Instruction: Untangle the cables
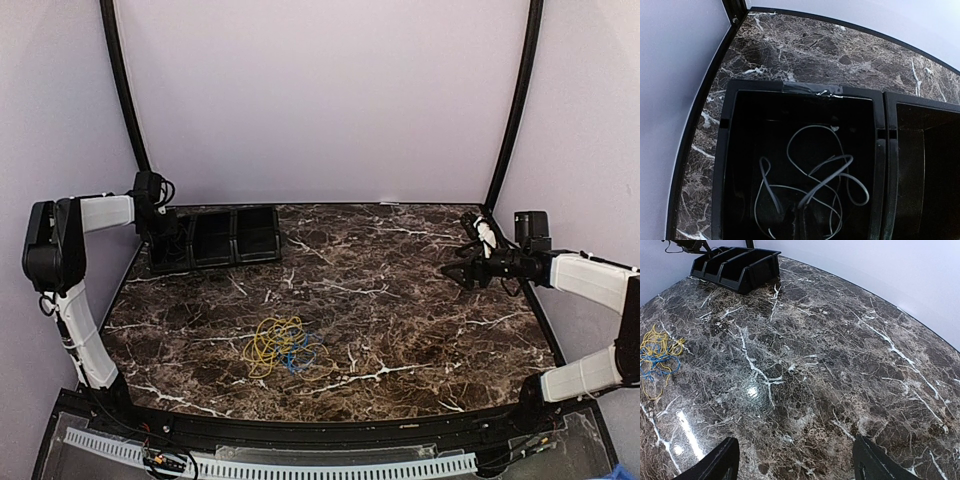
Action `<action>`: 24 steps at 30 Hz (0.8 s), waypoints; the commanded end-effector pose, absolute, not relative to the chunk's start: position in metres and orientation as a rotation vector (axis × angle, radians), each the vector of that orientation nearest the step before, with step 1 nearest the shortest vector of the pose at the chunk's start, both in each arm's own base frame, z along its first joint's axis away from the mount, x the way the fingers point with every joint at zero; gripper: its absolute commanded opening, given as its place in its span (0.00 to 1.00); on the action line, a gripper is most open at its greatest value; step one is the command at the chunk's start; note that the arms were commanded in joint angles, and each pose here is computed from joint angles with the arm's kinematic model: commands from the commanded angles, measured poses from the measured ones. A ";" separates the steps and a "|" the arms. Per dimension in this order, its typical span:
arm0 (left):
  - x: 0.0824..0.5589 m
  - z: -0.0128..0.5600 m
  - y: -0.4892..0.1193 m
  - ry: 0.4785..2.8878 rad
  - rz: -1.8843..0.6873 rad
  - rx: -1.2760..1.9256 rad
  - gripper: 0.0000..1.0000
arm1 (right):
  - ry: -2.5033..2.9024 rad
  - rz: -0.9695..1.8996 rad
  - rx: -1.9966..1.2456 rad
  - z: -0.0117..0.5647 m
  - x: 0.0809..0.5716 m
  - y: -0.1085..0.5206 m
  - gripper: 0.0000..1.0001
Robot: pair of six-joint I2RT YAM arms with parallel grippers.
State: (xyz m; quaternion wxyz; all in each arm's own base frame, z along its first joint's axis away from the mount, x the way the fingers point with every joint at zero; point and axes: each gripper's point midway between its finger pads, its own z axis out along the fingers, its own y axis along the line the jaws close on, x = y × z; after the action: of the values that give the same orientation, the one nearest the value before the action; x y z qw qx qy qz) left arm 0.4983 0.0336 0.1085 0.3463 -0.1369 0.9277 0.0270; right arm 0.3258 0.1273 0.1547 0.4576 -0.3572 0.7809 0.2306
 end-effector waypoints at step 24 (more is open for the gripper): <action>0.436 0.271 -0.005 2.181 -0.090 -0.271 0.52 | 1.897 0.563 -0.894 0.162 0.329 0.128 0.79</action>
State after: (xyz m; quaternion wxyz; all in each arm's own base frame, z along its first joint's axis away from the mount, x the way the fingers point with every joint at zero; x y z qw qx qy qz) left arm 0.4563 0.0286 0.2546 0.4438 -0.1428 0.8846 0.0063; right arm 0.3238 0.1276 0.1529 0.4529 -0.3576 0.7827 0.2331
